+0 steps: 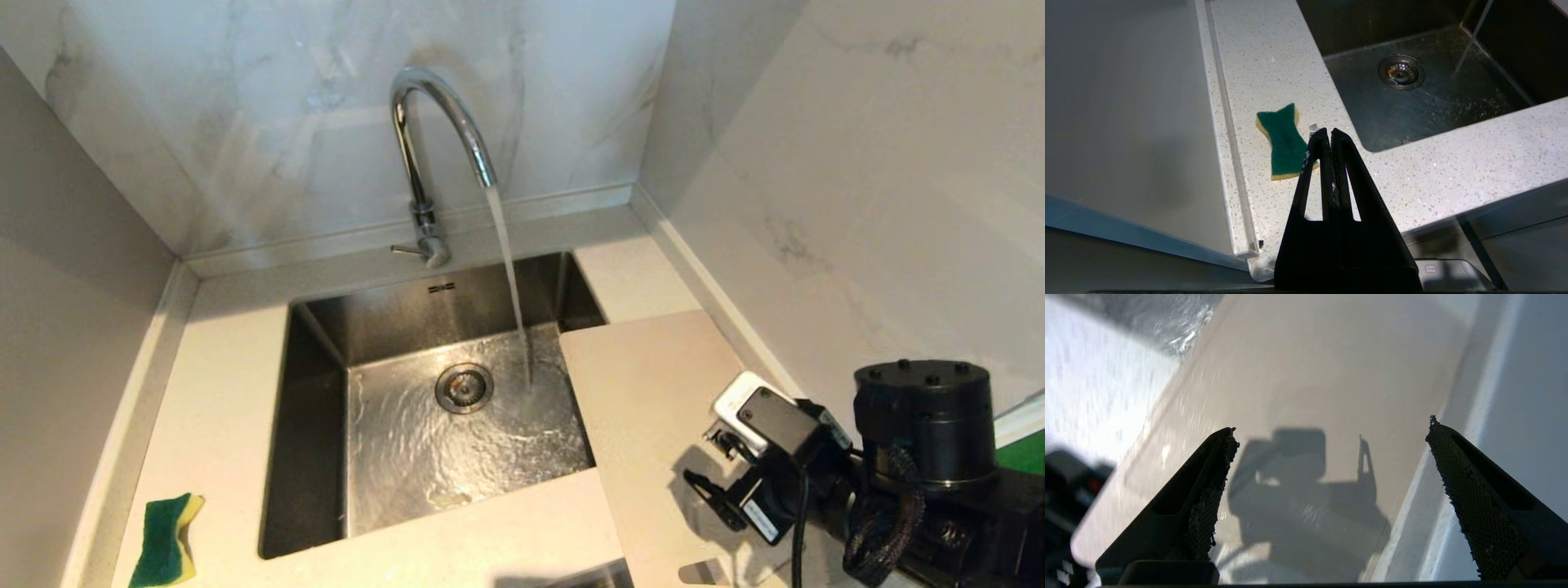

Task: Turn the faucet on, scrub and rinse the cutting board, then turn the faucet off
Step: Turn off the tap

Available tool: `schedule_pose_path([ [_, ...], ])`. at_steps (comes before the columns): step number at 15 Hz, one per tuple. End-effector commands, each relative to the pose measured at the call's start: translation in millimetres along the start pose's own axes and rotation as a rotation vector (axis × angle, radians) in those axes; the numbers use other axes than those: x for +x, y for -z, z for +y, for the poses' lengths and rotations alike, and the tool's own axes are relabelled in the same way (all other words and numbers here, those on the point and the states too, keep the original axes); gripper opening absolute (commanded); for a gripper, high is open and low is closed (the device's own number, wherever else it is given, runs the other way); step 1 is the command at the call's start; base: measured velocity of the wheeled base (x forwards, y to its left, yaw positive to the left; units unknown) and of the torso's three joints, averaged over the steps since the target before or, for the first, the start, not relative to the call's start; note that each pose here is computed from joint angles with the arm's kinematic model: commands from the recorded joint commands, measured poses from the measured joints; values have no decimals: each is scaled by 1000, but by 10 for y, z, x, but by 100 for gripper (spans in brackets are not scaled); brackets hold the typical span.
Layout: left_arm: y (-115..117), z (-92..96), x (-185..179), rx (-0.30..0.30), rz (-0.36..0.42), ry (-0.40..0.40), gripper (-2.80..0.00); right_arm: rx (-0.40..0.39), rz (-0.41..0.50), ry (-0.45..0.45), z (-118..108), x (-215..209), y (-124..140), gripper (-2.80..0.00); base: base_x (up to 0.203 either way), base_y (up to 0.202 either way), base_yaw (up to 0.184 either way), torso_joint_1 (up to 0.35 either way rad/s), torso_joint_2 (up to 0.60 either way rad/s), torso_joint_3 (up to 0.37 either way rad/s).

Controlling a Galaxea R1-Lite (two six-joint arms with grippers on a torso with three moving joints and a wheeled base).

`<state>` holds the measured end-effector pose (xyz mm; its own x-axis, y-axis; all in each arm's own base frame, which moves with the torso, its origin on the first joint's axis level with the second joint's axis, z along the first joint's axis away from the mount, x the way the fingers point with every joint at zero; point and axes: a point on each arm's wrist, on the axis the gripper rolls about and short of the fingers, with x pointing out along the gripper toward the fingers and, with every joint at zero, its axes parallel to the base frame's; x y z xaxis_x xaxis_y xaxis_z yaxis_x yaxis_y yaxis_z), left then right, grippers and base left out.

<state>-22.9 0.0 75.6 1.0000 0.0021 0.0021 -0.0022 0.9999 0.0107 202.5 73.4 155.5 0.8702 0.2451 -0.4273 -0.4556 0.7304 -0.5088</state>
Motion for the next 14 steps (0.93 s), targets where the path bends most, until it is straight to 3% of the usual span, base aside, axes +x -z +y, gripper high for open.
schedule_pose_path([
  [1, 0, 0, -1, 0, -1, -1, -280, 55, -86, 58, -122, -114, -157, 0, 0, 0, 0, 0, 0, 0],
  [10, 0, 0, 0, 0, -1, 0, -280, 150, -227, 430, -661, -674, -103, 0, 0, 0, 0, 0, 0, 0],
  [14, 0, 0, -1, 0, -1, -1, -280, 164, -266, 532, -677, -987, -45, 0, 0, 0, 0, 0, 0, 0],
])
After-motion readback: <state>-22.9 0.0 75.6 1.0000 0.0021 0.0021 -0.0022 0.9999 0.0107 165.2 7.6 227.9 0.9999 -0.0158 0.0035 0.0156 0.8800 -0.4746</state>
